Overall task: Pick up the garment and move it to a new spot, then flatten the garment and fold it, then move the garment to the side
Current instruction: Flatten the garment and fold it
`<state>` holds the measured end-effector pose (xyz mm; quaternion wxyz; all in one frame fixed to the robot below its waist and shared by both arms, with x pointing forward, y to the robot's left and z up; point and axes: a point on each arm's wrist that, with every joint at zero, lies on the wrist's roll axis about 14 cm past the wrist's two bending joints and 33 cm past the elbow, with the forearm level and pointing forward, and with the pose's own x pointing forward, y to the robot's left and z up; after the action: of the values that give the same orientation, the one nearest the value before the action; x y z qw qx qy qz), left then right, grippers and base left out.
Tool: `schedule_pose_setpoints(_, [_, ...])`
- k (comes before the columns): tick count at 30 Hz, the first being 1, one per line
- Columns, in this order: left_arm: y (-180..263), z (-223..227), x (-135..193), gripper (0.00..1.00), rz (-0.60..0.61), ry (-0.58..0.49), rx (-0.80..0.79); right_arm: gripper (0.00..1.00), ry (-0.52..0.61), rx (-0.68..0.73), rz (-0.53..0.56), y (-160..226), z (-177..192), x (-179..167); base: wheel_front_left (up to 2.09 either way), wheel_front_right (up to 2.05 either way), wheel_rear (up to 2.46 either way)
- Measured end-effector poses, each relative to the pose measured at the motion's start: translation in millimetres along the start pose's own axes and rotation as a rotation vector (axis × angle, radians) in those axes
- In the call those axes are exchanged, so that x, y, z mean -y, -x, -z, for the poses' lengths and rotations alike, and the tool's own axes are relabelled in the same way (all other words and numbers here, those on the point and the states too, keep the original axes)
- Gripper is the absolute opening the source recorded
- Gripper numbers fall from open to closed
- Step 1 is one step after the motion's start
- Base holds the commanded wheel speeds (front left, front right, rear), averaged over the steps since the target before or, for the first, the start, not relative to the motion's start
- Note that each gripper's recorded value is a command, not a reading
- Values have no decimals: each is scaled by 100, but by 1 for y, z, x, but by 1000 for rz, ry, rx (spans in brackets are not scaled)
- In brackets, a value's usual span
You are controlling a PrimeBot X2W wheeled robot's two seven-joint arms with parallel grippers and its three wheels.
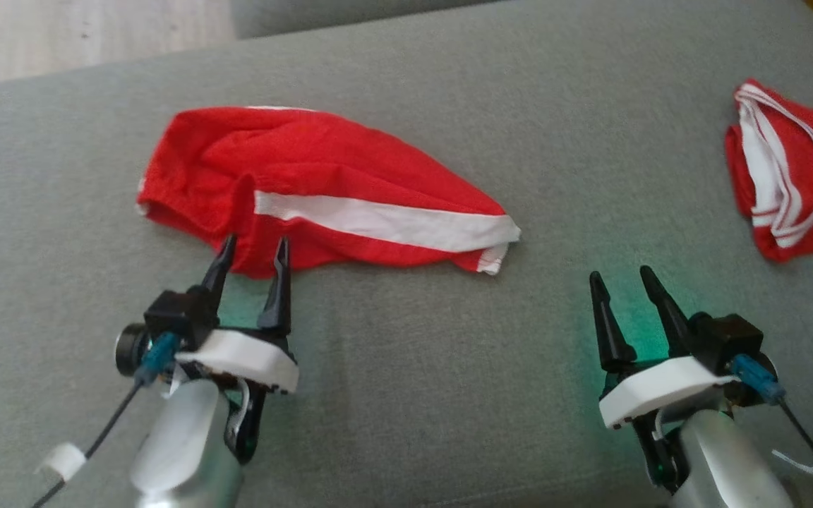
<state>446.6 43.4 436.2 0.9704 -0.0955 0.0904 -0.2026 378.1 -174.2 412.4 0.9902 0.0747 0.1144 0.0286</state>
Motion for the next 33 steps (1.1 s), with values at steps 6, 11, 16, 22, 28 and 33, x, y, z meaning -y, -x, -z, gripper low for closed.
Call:
schedule_pose_setpoints(6, [-27,15,3,100,25,13,-49,100,-5,-29,53,-1,9,18,0,0,0])
schedule_pose_setpoints(11, [-40,12,-1,100,27,31,-39,100,-11,-34,67,-4,10,23,0,0,0])
schedule_pose_setpoints(16, [-42,14,-3,64,23,42,-42,100,-15,-41,66,-6,13,23,0,0,0])
schedule_pose_setpoints(22, [-45,13,2,0,43,41,-40,100,-21,-48,56,-9,15,19,0,0,0])
schedule_pose_setpoints(28, [-33,-15,-26,0,-52,104,59,100,-24,-38,26,-15,12,9,0,0,0])
schedule_pose_setpoints(33, [15,8,-54,0,-165,132,13,100,-23,-35,-55,-25,11,-18,0,0,0])
